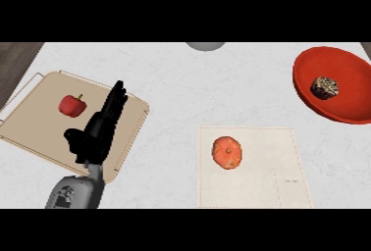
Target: Pick the cupcake from the placemat and place it in the bowl
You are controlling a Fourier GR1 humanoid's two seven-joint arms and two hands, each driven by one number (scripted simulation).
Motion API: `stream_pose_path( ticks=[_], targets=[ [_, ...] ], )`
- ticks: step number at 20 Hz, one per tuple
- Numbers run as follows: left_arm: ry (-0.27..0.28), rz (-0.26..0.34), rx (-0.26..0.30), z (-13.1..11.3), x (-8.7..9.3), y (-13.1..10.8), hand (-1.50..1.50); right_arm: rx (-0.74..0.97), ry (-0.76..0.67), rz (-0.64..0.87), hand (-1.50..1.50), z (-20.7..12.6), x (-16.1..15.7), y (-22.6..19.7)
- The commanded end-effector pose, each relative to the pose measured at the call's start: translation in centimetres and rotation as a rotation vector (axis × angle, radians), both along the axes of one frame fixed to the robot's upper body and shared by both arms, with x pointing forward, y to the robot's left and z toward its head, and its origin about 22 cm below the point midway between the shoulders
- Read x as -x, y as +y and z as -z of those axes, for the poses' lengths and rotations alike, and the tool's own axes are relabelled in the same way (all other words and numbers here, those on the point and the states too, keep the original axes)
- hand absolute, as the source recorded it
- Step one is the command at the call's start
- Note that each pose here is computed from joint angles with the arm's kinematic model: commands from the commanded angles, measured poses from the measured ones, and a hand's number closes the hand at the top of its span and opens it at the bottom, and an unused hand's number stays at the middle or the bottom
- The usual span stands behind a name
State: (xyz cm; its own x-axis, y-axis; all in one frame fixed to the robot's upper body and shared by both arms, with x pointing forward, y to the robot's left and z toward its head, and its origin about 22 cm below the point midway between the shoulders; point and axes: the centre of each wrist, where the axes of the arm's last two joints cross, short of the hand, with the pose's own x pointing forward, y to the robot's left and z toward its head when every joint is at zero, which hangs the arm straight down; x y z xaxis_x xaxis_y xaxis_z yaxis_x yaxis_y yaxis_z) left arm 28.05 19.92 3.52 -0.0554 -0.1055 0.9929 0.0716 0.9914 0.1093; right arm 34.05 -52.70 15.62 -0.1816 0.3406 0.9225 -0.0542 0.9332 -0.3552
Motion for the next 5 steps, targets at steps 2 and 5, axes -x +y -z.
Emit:
stream_pose_path(
  ticks=[2,5],
  targets=[
    [0.004,0.008,0.003,-0.4,0.0,-0.2,0.0,-0.102,-0.04,-0.177,-1.5,1.3,1.6,-1.1],
    [0.001,0.002,0.012,0.0,0.1,1.2,0.0,-0.099,-0.039,-0.175,-1.5,1.6,2.1,-1.4]
  ],
)
